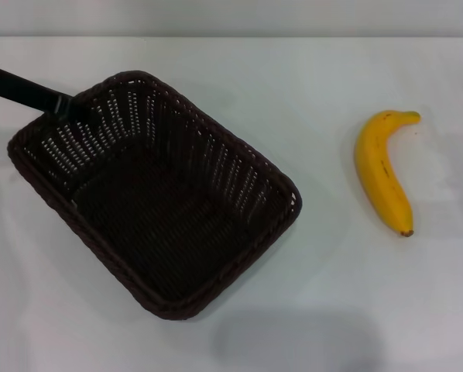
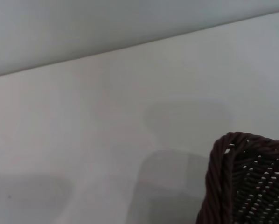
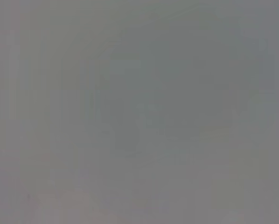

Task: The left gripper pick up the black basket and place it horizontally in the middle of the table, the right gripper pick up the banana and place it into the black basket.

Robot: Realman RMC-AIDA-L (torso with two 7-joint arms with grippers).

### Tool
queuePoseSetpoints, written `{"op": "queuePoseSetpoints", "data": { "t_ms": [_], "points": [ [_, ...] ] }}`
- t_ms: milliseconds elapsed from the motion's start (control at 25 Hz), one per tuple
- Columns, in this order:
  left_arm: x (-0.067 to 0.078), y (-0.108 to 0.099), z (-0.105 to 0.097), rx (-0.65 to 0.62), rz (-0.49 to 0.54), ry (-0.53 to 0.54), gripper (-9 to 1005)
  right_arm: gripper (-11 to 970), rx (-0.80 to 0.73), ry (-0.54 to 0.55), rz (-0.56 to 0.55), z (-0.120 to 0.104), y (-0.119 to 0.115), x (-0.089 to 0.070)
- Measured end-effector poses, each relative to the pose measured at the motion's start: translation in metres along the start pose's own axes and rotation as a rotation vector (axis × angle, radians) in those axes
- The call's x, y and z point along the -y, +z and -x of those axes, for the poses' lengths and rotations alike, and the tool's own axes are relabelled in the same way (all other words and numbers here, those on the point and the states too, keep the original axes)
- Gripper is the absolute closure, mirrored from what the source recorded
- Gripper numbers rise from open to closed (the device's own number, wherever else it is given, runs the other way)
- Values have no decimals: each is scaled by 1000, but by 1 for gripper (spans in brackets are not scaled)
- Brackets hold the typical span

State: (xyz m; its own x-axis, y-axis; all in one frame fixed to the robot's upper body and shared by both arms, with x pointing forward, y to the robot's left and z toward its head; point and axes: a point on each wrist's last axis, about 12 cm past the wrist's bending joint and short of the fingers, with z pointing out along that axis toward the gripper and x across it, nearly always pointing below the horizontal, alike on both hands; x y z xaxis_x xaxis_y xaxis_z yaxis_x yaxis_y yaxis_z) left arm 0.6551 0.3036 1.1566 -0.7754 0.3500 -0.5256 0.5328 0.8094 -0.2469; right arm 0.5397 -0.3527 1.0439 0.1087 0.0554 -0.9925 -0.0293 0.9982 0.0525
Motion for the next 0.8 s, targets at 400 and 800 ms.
{"op": "queuePoseSetpoints", "data": {
  "t_ms": [400, 800],
  "points": [
    [-9, -16, -23, 5, -91, -61, 789, 234, -12, -1, -28, -2, -5, 7],
    [-25, -36, -55, 220, -192, -209, 824, 235, -33, -7, -40, -3, -2, 10]
  ]
}}
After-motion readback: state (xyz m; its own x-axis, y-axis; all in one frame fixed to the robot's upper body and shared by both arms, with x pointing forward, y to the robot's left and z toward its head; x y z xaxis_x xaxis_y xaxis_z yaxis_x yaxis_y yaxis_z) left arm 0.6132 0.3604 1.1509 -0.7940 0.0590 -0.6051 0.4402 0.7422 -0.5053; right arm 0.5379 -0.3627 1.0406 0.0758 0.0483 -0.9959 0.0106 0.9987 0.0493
